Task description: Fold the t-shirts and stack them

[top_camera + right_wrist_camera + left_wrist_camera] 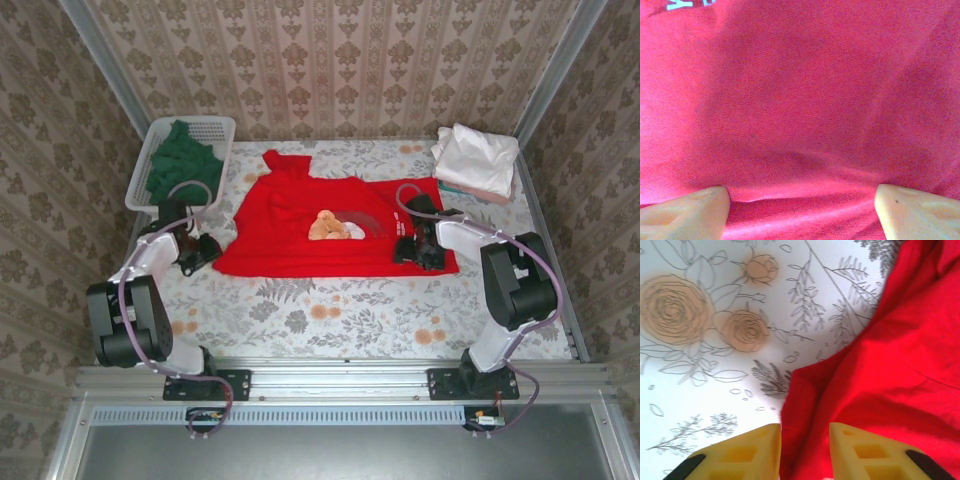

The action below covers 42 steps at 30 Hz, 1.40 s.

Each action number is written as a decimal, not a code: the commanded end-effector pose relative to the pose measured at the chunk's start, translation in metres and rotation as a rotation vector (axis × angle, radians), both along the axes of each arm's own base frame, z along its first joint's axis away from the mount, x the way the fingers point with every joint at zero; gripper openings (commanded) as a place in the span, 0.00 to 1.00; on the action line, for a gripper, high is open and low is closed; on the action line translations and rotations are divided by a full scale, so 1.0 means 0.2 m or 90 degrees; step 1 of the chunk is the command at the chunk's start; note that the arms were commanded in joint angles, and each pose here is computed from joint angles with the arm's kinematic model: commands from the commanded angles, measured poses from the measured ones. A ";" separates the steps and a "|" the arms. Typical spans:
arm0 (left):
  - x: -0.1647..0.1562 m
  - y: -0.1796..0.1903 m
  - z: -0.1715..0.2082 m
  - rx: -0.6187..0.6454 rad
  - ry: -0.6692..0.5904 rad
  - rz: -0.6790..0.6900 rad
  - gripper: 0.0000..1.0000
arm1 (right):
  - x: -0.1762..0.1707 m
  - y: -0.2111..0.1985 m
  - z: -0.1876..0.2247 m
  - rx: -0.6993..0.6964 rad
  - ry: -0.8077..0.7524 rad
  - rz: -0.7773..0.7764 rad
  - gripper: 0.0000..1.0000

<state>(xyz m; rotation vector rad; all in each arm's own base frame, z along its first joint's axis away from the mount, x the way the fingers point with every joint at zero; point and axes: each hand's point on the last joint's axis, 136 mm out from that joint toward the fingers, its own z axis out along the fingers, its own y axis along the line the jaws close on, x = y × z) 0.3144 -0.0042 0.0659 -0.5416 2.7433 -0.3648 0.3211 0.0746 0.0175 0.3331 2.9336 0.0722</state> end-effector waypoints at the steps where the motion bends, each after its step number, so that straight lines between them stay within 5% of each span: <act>1: -0.08 0.03 -0.05 0.007 0.042 0.010 0.37 | -0.10 -0.06 -0.05 -0.025 0.044 -0.002 0.80; 9: -0.04 0.02 0.14 0.077 -0.011 -0.001 0.51 | -0.01 0.02 0.20 0.004 -0.055 0.019 0.80; 14: 0.13 -0.44 0.30 0.047 -0.104 -0.128 0.58 | 0.08 0.19 0.13 0.029 -0.052 0.050 0.80; 20: 0.15 -0.84 0.03 0.001 -0.040 -0.249 0.58 | 0.04 0.20 -0.02 -0.002 -0.005 0.032 0.80; 29: -0.03 -0.52 -0.38 0.117 0.110 -0.209 0.58 | -0.13 0.09 0.02 -0.038 0.017 0.041 0.80; 42: -0.53 -0.44 -0.30 0.089 0.156 -0.159 0.61 | -0.43 0.04 0.04 -0.017 0.067 0.035 0.80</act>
